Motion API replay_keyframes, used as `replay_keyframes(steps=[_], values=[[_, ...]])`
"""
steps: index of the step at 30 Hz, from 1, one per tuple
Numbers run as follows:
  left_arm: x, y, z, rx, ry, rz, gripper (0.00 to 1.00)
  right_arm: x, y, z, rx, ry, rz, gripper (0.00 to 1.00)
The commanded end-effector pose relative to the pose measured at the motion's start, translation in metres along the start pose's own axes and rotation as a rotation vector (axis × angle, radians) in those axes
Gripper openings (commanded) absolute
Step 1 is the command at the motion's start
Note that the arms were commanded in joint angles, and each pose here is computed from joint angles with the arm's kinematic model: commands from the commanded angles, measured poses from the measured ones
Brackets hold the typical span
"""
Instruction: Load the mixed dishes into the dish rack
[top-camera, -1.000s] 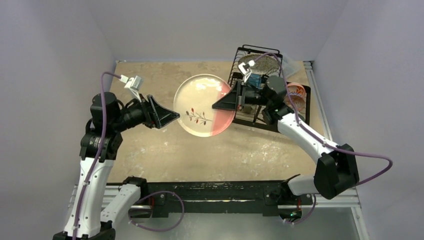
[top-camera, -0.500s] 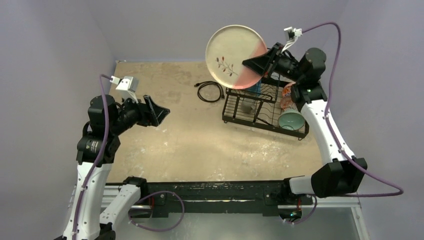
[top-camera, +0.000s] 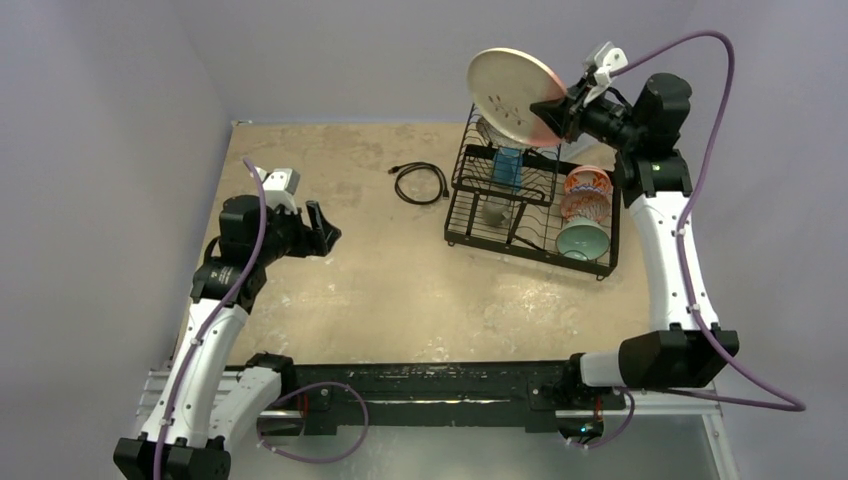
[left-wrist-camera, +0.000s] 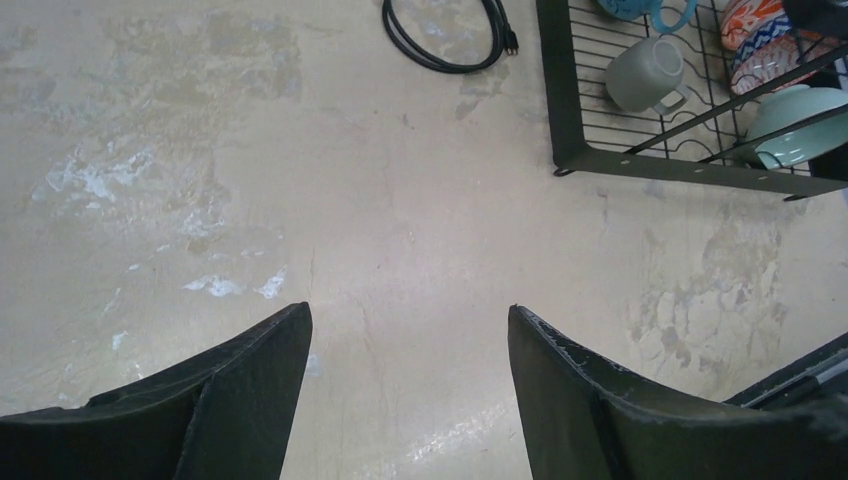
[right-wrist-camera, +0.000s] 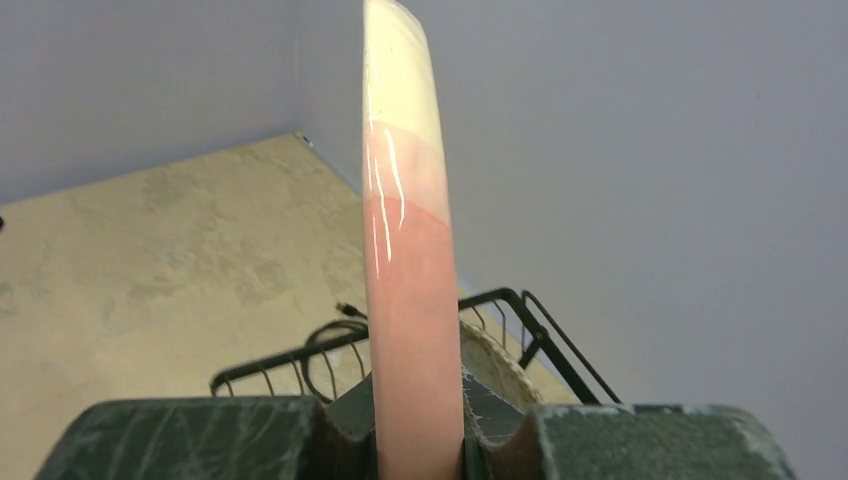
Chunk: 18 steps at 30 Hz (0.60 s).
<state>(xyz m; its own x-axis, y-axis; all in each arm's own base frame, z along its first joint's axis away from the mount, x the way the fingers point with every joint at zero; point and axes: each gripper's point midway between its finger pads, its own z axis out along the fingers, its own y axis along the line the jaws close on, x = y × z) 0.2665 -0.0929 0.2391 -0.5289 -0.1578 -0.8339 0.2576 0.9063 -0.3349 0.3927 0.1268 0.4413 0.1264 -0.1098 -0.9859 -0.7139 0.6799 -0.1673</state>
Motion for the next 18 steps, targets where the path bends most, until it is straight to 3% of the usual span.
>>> replay_keyframes(steps=[1, 4, 18], values=[[-0.009, 0.002, 0.005, 0.0, -0.06, 0.066, 0.7, -0.017, -0.023, -0.016, -0.045, -0.016, -0.28, 0.0], [-0.007, 0.003, 0.005, -0.011, -0.061, 0.077, 0.7, -0.001, -0.028, -0.016, -0.084, 0.03, -0.286, 0.0], [-0.006, 0.003, 0.013, -0.005, -0.05, 0.067, 0.68, 0.028, -0.021, -0.01, -0.239, 0.008, -0.302, 0.0]])
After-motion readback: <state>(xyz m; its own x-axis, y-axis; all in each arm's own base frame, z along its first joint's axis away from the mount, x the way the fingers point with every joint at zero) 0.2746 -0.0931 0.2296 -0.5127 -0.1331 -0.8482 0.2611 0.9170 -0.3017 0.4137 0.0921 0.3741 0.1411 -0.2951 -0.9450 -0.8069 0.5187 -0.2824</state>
